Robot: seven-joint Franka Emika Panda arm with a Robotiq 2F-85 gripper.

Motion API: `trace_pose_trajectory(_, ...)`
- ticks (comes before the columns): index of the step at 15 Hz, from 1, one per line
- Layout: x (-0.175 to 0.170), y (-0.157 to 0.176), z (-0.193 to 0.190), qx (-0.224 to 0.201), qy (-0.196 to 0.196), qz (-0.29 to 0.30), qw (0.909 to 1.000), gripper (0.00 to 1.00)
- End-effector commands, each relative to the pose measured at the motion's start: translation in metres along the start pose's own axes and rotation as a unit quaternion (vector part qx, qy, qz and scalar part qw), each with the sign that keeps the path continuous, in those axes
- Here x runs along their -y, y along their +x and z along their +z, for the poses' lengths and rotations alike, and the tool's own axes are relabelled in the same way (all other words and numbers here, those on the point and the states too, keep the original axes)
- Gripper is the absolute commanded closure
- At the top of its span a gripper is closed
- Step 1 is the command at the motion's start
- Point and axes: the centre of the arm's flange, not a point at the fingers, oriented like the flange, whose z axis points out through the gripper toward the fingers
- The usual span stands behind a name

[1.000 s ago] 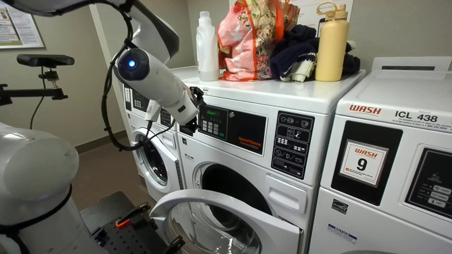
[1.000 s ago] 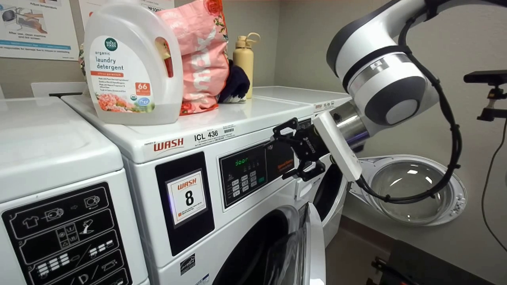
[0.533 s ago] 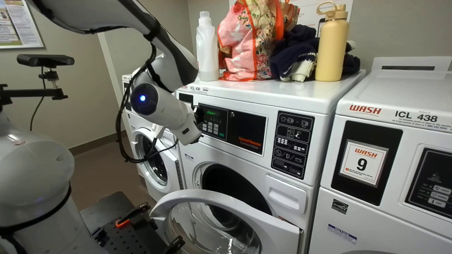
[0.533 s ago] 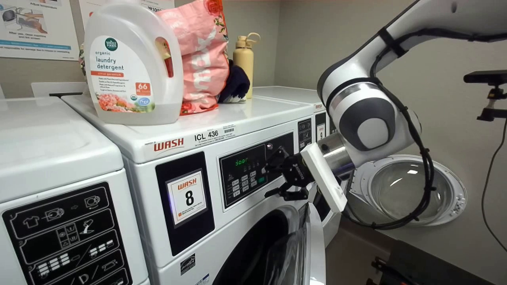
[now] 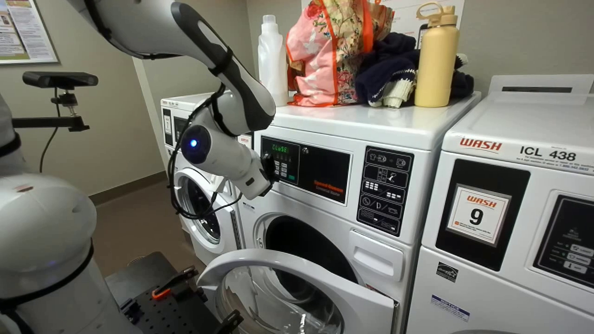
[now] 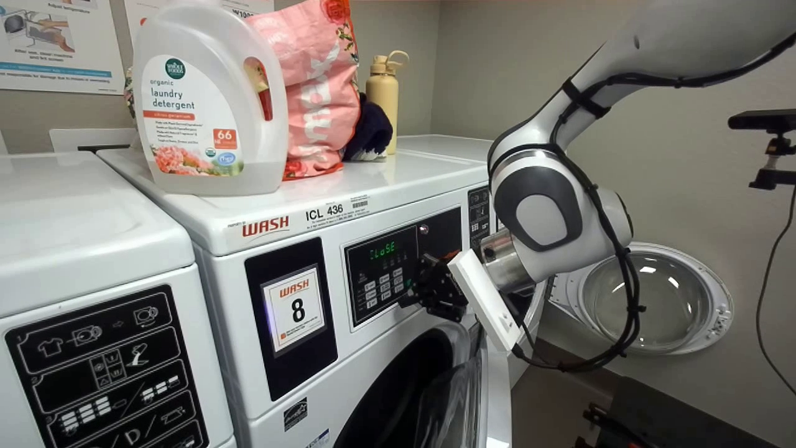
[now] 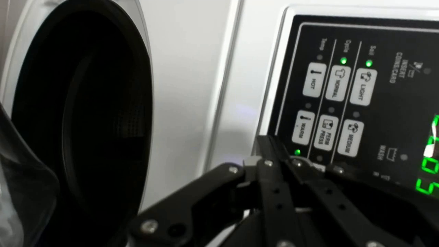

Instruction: Press the control pad

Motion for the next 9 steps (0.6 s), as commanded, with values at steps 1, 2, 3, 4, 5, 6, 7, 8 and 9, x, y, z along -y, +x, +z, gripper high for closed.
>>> trace_pose_trajectory(1,0.002,0.001,-0.005,-0.037,0.01,-0.003,0.9993,1.0)
trace_pose_trajectory(2,0.003,0.006,-0.008,-0.044,0.012,-0.002,0.999,1.0)
trace_pose_trajectory(3,0.002,0.011,-0.011,-0.051,0.017,-0.001,0.9986,1.0)
trace_pose_trajectory(4,0.003,0.015,-0.014,-0.055,0.019,0.0,0.9983,1.0)
trace_pose_trajectory(5,0.003,0.017,-0.017,-0.056,0.02,0.0,0.9982,1.0)
trace_pose_trajectory(6,0.005,0.018,-0.019,-0.057,0.021,0.002,0.9982,1.0)
trace_pose_trajectory(7,0.006,0.017,-0.02,-0.053,0.023,0.006,0.9983,1.0)
trace_pose_trajectory(8,0.007,0.015,-0.022,-0.049,0.025,0.005,0.9985,1.0)
trace_pose_trajectory(9,0.009,0.012,-0.024,-0.045,0.027,0.003,0.9986,1.0)
